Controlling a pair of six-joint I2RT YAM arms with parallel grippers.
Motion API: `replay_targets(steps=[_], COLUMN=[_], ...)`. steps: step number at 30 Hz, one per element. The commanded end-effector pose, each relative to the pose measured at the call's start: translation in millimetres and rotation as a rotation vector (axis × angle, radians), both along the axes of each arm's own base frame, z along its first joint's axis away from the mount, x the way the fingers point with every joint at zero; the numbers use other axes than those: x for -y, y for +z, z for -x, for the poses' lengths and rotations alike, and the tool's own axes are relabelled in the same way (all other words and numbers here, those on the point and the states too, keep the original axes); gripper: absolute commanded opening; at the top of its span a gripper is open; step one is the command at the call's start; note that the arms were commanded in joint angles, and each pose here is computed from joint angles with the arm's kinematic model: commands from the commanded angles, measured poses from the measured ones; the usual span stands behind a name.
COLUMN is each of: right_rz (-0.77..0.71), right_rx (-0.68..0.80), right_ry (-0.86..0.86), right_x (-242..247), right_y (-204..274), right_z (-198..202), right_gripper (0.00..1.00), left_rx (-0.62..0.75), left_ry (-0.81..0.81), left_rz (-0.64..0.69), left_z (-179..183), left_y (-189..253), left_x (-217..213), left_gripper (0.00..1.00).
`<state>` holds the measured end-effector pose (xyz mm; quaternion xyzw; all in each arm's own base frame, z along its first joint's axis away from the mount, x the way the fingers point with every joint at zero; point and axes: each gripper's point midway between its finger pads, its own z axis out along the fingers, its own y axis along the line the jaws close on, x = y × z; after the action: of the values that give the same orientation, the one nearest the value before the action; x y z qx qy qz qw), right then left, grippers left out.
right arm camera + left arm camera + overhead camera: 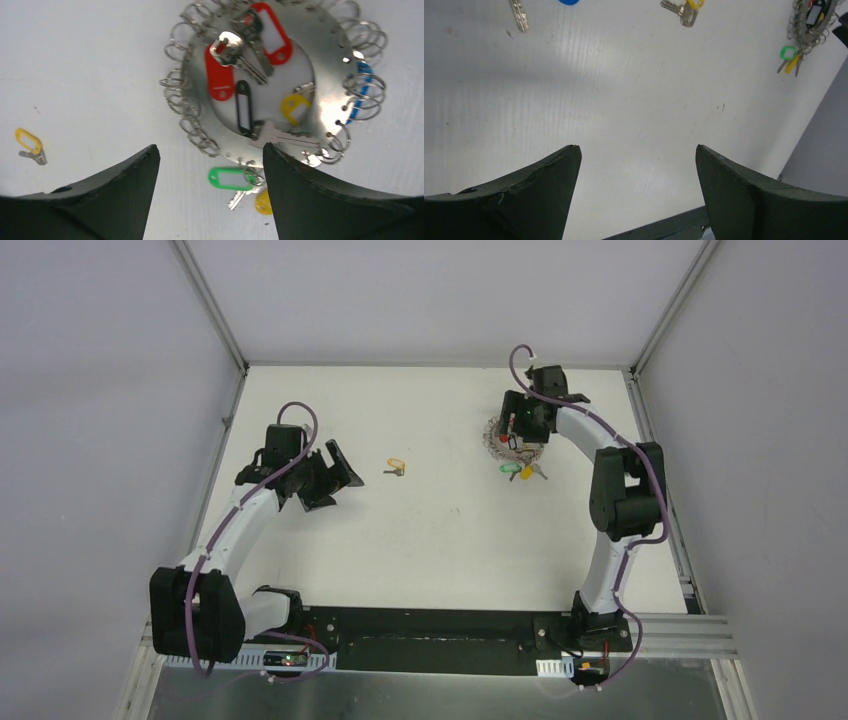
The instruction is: Put the keys on the keyring
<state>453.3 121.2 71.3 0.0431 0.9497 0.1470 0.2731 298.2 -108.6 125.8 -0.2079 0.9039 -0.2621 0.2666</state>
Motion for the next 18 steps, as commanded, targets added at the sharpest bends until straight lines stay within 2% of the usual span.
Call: replay_targets(steps=[1,11,18], right_rz=[0.063,0.129,0.112], right_rx=[0.022,-0.074,-0.145], right_ry=[0.045,0.105,0.180], right_x=[-18.2,-39.0,-53.5], right_y=[16.7,-14.5,-31.0], right_z=[-12.3,-32.2,-15.5], right_gripper=[0.76,0.75,0.76], left_rx=[0.046,0.068,0.059], left_ry=[-0.021,-0.114,-0.121], left_rz=[0.115,0.177,0.187], left_z=[19.6,61.3,75.7], left_y=[25.5,34.7,31.5], left_x=[13.5,24.4,24.7], left_gripper=[0.87,0.87,0.87])
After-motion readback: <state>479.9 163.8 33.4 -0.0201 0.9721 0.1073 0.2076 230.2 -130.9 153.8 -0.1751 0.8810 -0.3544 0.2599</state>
